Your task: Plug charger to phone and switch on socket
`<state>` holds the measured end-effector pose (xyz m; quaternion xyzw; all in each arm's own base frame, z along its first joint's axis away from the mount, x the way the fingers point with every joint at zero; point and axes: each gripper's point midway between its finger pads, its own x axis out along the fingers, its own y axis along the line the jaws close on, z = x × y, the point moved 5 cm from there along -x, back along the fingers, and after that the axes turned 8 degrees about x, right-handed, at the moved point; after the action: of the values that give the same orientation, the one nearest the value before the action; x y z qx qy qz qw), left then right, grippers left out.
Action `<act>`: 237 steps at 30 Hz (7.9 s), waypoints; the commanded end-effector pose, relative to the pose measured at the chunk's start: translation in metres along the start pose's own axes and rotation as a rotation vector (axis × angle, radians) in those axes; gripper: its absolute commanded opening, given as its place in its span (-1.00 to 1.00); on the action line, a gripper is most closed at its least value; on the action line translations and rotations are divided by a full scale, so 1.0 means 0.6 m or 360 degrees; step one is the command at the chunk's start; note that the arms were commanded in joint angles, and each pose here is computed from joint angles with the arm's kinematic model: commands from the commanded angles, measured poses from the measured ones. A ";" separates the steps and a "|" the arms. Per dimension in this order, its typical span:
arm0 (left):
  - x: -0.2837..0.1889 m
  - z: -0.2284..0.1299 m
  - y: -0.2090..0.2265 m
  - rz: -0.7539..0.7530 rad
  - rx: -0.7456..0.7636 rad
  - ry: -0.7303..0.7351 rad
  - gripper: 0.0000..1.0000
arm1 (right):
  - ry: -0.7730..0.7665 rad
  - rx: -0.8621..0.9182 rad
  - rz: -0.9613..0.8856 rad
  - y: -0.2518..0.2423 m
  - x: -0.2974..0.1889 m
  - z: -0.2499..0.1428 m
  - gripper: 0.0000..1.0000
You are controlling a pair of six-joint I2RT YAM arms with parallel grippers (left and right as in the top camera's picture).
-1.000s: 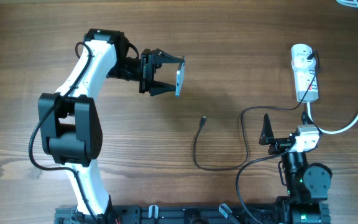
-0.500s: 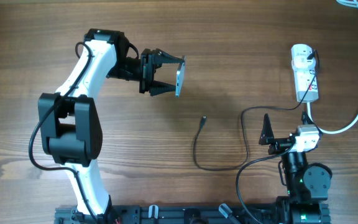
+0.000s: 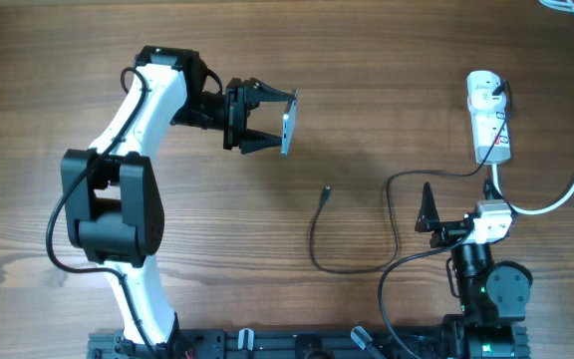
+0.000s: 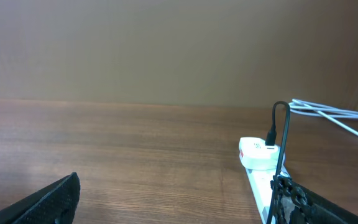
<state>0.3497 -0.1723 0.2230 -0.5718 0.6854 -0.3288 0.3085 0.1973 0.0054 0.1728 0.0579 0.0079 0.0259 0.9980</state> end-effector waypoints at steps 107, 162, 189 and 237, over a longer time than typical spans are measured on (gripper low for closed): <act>-0.001 -0.022 -0.025 -0.0085 0.0176 0.0024 0.20 | -0.0007 0.0001 -0.0005 0.000 0.000 0.001 1.00; -0.001 -0.022 -0.025 -0.0085 0.0163 0.0024 0.19 | -0.0007 0.0001 -0.0005 0.000 0.000 0.001 1.00; -0.001 -0.024 -0.024 -0.0085 0.0132 0.0025 0.18 | -0.0007 0.0001 -0.0005 0.000 0.000 0.001 1.00; 0.000 -0.012 -0.014 0.0016 0.0284 -0.0011 0.18 | -0.0007 0.0001 -0.0005 0.000 0.000 0.001 1.00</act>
<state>0.3522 -0.1724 0.2178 -0.5448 0.6736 -0.3573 0.3490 0.1973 0.0054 0.1728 0.0579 0.0079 0.0259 0.9980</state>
